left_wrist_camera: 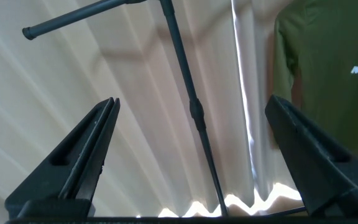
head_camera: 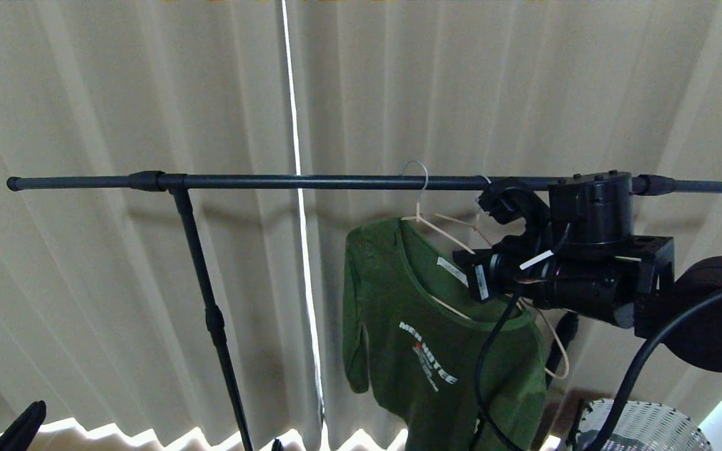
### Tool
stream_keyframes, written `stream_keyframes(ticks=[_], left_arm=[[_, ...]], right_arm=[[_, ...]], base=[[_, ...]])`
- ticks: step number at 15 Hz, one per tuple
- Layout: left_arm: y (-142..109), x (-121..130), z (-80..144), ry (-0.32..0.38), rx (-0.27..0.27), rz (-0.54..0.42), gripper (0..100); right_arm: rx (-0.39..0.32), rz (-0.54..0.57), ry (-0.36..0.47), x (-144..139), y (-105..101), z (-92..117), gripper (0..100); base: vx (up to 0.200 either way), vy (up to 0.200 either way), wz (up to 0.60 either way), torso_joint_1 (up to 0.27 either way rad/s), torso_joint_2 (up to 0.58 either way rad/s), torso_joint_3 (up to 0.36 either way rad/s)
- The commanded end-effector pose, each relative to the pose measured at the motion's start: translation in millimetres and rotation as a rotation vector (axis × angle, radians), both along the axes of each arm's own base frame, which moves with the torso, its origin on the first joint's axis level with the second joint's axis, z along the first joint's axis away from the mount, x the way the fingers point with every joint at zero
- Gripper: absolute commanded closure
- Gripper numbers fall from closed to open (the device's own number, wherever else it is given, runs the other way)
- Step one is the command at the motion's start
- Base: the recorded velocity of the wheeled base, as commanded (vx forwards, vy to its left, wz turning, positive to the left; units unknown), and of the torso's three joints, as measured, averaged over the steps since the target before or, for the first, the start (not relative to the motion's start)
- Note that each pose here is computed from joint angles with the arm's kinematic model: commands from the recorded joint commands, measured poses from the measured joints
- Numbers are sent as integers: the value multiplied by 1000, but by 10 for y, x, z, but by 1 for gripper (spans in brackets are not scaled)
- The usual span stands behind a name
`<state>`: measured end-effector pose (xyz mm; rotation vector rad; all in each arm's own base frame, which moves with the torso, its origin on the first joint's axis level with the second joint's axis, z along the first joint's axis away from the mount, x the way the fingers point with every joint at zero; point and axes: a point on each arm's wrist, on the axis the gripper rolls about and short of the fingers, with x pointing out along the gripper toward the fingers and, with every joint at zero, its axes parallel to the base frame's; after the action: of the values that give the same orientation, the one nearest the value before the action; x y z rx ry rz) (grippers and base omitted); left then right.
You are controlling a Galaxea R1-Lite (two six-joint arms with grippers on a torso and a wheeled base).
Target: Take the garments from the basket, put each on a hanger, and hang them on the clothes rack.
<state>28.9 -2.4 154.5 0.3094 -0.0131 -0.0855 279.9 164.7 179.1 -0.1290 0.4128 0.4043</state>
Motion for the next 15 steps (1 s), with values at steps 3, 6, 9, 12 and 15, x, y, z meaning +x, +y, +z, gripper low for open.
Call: stream_keyframes(ticks=[3, 6, 9, 12, 15], left_arm=[[0, 3, 0, 1, 0, 0, 0], [0, 3, 0, 1, 0, 0, 0], [0, 3, 0, 1, 0, 0, 0], [0, 3, 0, 1, 0, 0, 0], [0, 3, -5, 3, 0, 0, 0]], right_arm=[[0, -12, 0, 93, 17, -18, 100], [-5, -10, 9, 105, 25, -53, 100], [-8, -10, 11, 102, 23, -62, 0], [-5, -9, 23, 54, 7, -95, 0], [53, -16, -27, 31, 5, -133, 0]], base=[[0, 0, 0, 0, 0, 0], [0, 0, 0, 0, 0, 0], [0, 0, 0, 0, 0, 0], [0, 0, 0, 0, 0, 0], [0, 0, 0, 0, 0, 0]])
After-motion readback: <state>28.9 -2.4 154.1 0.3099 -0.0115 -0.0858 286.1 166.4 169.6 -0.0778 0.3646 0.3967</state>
